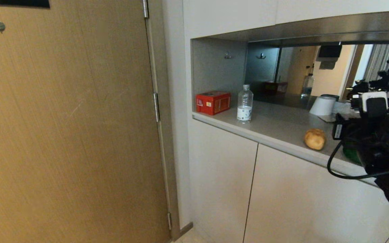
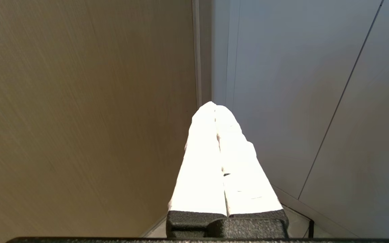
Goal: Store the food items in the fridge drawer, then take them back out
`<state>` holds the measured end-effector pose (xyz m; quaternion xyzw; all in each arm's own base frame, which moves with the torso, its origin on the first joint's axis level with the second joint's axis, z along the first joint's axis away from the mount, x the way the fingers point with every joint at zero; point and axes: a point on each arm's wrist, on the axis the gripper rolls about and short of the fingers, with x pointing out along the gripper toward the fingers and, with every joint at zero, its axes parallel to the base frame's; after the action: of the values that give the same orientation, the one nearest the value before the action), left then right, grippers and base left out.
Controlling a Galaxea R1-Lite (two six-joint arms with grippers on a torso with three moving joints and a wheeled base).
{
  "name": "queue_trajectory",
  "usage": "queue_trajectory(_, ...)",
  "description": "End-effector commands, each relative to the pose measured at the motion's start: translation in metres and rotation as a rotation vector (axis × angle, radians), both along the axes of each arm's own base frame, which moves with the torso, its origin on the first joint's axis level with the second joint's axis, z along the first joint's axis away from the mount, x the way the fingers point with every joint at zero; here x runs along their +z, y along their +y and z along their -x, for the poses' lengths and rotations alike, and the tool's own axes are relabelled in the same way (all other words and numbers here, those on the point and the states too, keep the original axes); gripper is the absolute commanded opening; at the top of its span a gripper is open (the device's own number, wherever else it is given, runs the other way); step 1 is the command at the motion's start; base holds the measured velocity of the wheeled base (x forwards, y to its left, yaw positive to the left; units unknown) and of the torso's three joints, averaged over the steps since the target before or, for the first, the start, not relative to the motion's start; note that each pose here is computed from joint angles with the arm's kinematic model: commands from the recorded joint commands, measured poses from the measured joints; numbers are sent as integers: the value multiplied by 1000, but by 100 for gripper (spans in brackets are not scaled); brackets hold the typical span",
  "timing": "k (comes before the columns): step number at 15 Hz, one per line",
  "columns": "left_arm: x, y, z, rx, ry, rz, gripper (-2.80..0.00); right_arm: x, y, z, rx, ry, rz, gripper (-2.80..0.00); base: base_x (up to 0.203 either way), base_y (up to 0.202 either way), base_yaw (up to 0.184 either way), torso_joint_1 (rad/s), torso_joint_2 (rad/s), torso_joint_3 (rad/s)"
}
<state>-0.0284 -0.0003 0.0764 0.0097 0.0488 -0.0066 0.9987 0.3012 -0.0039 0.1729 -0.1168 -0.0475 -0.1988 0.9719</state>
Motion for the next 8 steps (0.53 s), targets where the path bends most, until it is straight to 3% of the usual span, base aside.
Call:
queue_trajectory(1,0,0,0,0,-1,0,-280,15,0,33,31,-46,-4,-280,0,0,0,0,0,0)
queue_trajectory(4,0,0,0,0,2,0,-280,9,3,78,175,-20,-9,-280,0,0,0,0,0,0)
queue_trajectory(8,0,0,0,0,-1,0,-280,3,3,113,214,-23,-42,-280,0,0,0,0,0,0)
